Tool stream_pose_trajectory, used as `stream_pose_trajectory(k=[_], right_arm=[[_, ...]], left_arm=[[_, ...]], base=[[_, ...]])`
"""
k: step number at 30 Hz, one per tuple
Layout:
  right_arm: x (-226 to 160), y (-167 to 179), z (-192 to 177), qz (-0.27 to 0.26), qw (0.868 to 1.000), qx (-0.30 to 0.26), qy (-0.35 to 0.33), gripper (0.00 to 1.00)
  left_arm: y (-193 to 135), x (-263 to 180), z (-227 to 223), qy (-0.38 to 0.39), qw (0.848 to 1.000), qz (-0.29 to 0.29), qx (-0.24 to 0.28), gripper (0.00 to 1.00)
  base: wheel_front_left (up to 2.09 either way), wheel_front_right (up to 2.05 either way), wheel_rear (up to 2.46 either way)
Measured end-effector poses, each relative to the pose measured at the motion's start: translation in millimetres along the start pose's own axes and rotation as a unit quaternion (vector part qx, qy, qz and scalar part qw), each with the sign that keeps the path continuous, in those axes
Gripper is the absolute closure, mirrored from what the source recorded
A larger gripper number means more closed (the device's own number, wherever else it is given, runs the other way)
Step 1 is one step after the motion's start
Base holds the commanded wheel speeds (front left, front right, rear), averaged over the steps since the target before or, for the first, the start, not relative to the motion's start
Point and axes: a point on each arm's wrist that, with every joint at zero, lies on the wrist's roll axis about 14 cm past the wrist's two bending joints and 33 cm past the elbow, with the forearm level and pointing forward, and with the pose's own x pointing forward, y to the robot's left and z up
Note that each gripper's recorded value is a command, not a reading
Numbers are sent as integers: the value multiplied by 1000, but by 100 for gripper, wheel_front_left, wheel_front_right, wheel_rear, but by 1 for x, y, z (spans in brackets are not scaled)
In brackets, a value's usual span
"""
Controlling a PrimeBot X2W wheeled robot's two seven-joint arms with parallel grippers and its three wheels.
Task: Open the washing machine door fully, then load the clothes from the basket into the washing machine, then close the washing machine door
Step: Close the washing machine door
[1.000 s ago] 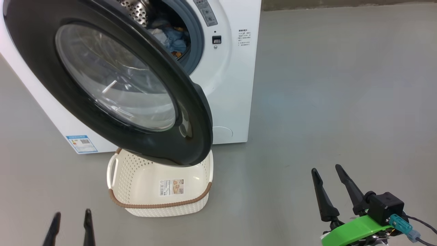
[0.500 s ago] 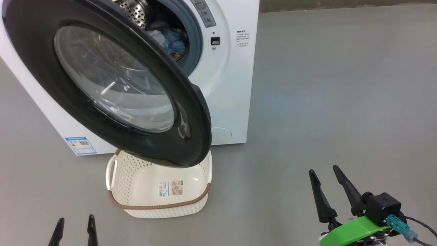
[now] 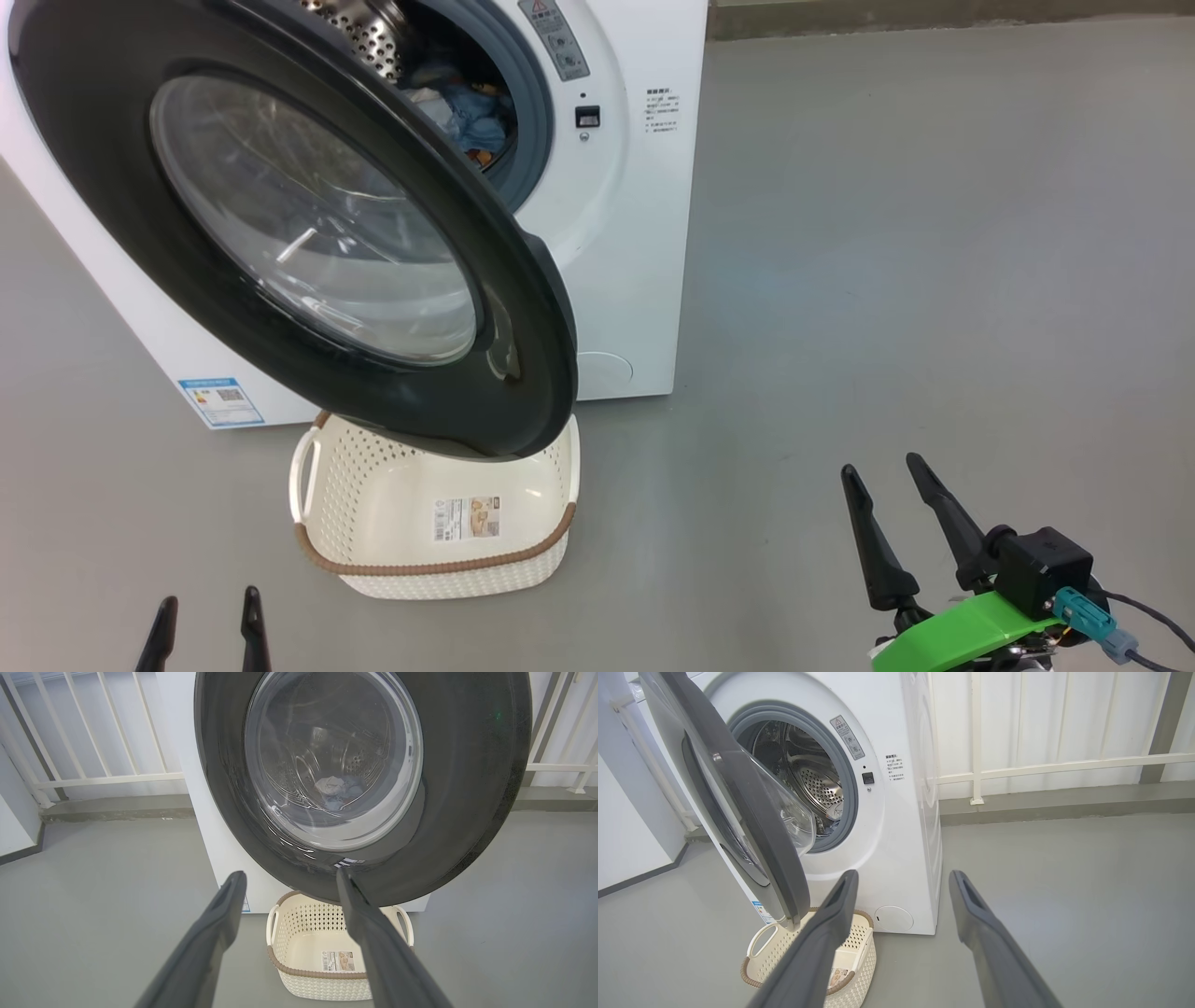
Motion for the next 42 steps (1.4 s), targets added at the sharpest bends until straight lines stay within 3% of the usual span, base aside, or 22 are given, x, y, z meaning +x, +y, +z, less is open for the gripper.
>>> stream_pose_trajectory(k=[9,10,12,19,27,34,42], right_arm=[[1,0,-2,1,1000,1,3,0],[1,0,-3,1,1000,1,4,10],[1,0,-4,0,1000,1,5,100],[3,-2,4,-2,1000,6,-9,100],[13,32,95,56,987,12,-151,100],[0,99,171,188,946,16,-265,100],[-16,170,178,337,901,7,-273,100]], left_arm=[[0,0,-2,3,1000,5,-2,0],[0,0,-2,3,1000,5,-2,0],[0,-1,-3,4,1000,5,-3,0],[1,0,-3,5,1000,10,-10,0],[0,0,-5,9,1000,12,-19,0],[1,-5,-7,12,999,18,-25,0],[8,-13,-8,14,999,33,-30,0]], base=[[0,0,0],[0,0,0],[0,0,0],[0,0,0],[0,0,0],[0,0,0],[0,0,0]])
